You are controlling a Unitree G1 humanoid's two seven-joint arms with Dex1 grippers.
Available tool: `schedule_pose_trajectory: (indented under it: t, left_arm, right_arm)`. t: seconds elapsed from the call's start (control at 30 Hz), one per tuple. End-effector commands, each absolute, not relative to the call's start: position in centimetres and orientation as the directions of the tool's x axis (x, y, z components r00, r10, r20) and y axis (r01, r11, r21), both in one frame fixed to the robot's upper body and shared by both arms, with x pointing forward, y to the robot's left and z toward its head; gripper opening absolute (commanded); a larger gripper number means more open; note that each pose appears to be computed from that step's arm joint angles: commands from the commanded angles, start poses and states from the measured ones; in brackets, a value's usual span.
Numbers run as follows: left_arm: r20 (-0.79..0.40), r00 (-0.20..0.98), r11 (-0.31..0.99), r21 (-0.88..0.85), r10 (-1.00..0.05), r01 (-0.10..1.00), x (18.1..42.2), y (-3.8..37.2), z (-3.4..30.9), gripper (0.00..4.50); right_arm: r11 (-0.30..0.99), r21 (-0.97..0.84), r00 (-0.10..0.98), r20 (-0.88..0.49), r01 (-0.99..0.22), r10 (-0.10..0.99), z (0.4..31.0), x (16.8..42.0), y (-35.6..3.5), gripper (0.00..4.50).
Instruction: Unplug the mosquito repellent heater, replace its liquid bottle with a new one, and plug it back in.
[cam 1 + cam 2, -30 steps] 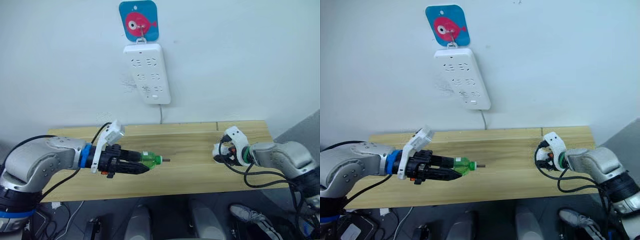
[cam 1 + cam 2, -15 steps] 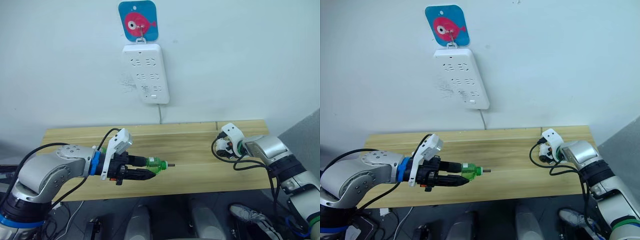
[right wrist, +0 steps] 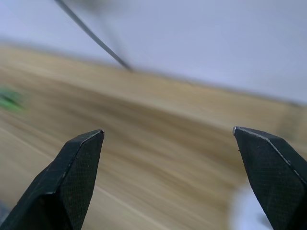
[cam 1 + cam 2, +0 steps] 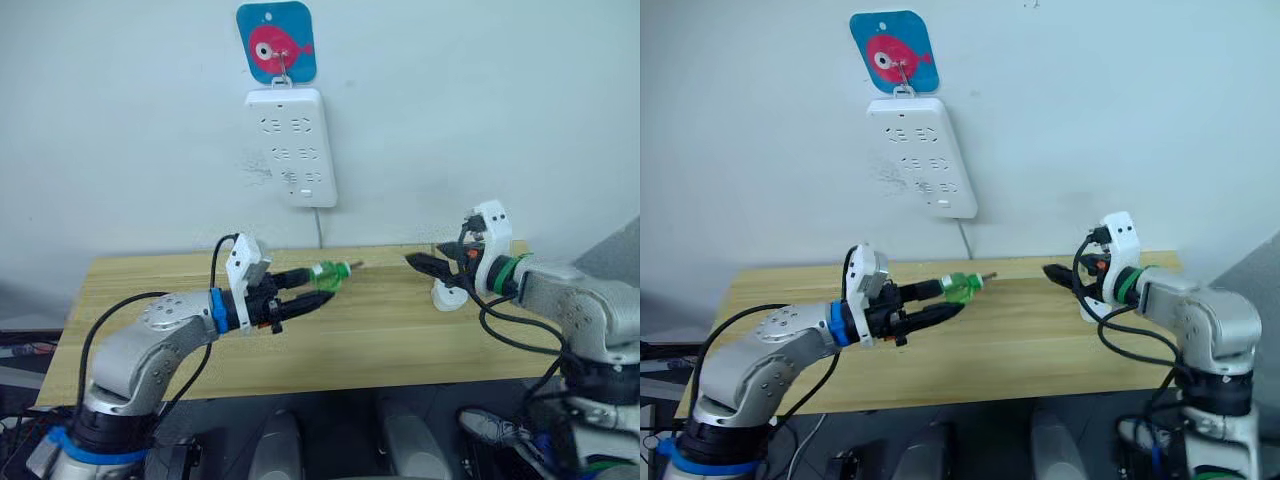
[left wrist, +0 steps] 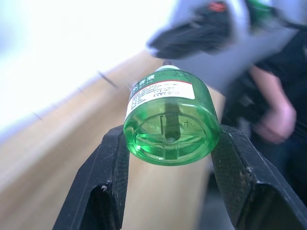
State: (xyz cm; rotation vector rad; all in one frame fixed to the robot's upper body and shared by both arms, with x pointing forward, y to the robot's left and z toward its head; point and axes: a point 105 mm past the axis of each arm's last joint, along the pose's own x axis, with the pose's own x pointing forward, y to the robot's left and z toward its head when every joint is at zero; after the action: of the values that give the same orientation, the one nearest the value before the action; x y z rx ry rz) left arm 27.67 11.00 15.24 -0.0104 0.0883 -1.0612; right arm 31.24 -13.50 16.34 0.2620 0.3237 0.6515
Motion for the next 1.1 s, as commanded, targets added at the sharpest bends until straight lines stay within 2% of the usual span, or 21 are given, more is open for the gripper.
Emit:
schedule_pose_trajectory:
  t: [0.03,0.13,0.27,0.47,0.9,1.0,1.1]
  left_arm:
    - [0.057,0.543,0.546,0.075,-0.838,0.834,28.6,10.8,17.2,2.16]
    - [0.112,0.528,0.540,0.145,-0.842,0.829,28.7,9.9,17.8,2.16]
    - [0.131,0.524,0.539,0.176,-0.842,0.823,29.0,9.3,18.0,2.16]
    - [0.144,0.512,0.532,0.194,-0.847,0.824,29.0,8.5,17.9,2.16]
    - [0.192,0.523,0.555,0.210,-0.831,0.805,29.2,7.5,18.5,2.16]
    - [0.187,0.526,0.556,0.205,-0.830,0.805,29.1,7.6,18.3,2.16]
    - [0.183,0.524,0.554,0.203,-0.832,0.808,29.0,7.7,18.1,2.16]
  right_arm:
    - [0.640,0.494,0.741,0.013,-0.588,0.671,18.6,29.2,-12.0,4.50]
    - [0.522,0.644,0.736,0.096,-0.559,0.670,18.5,29.1,-9.9,4.50]
    - [0.445,0.720,0.741,0.142,-0.532,0.657,18.9,29.4,-8.0,4.50]
    - [0.290,0.775,0.678,0.230,-0.561,0.698,20.5,29.3,-5.3,4.50]
    - [0.201,0.797,0.622,0.258,-0.569,0.740,21.4,29.3,-2.8,4.50]
    - [0.187,0.802,0.625,0.272,-0.567,0.732,21.6,29.4,-2.9,3.94]
    - [0.171,0.808,0.623,0.281,-0.565,0.730,21.7,29.2,-2.9,2.88]
